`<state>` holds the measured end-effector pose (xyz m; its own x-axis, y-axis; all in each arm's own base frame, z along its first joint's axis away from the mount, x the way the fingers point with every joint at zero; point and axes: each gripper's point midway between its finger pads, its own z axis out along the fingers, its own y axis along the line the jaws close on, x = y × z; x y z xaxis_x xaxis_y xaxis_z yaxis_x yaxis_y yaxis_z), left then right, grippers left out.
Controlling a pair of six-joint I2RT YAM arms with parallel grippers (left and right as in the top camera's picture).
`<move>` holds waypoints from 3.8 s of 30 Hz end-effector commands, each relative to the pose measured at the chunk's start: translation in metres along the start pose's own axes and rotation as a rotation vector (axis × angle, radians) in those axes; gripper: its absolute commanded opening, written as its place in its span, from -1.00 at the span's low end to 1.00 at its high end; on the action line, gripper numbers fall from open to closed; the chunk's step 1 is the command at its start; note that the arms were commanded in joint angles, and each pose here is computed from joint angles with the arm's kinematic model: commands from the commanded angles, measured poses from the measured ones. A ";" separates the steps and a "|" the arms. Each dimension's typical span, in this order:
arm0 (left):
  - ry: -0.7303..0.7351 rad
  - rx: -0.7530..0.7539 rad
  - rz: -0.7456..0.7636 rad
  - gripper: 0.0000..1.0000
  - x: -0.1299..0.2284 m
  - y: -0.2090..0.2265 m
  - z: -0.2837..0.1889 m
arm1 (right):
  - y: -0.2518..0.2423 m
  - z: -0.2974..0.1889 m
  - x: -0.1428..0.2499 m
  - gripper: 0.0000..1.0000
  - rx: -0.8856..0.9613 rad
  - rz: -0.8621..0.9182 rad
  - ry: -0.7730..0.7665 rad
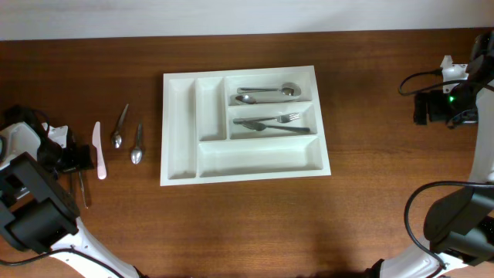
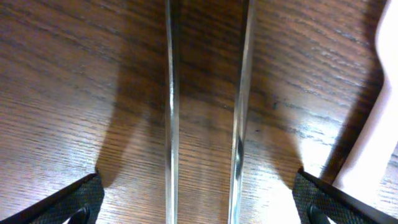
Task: Pack container
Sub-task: 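Lower the left gripper and close it on the tongs, then lift the tongs and carry them over the tray, then lower the tongs into the tray's middle compartment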
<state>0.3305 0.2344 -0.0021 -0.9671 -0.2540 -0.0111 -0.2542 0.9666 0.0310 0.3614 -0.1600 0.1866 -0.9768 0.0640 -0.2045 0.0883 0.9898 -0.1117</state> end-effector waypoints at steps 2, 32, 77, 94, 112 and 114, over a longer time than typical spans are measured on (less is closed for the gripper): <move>0.056 0.012 0.016 0.98 0.010 -0.002 0.017 | -0.001 0.001 0.001 0.97 0.006 -0.006 0.007; 0.051 0.010 -0.073 -0.96 0.008 -0.002 0.015 | -0.001 0.001 0.001 0.97 0.006 -0.006 0.007; -0.131 0.334 1.422 -0.95 0.079 -0.468 -0.181 | -0.001 0.001 0.001 0.97 0.006 -0.006 0.007; -0.137 0.263 1.665 -0.90 0.114 -0.510 -0.125 | -0.001 0.001 0.001 0.98 0.006 -0.006 0.007; -0.044 0.121 1.659 -0.65 0.110 -0.479 -0.066 | -0.001 0.001 0.001 0.97 0.006 -0.006 0.007; -0.033 0.121 1.660 -0.63 0.112 -0.477 -0.062 | -0.001 0.001 0.001 0.97 0.006 -0.006 0.007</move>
<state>0.3465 -0.2630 0.0507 -0.1796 0.9804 -0.0811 0.9836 0.1778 -0.0292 0.3614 -0.1600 0.1866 -0.9768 0.0640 -0.2045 0.0883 0.9898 -0.1117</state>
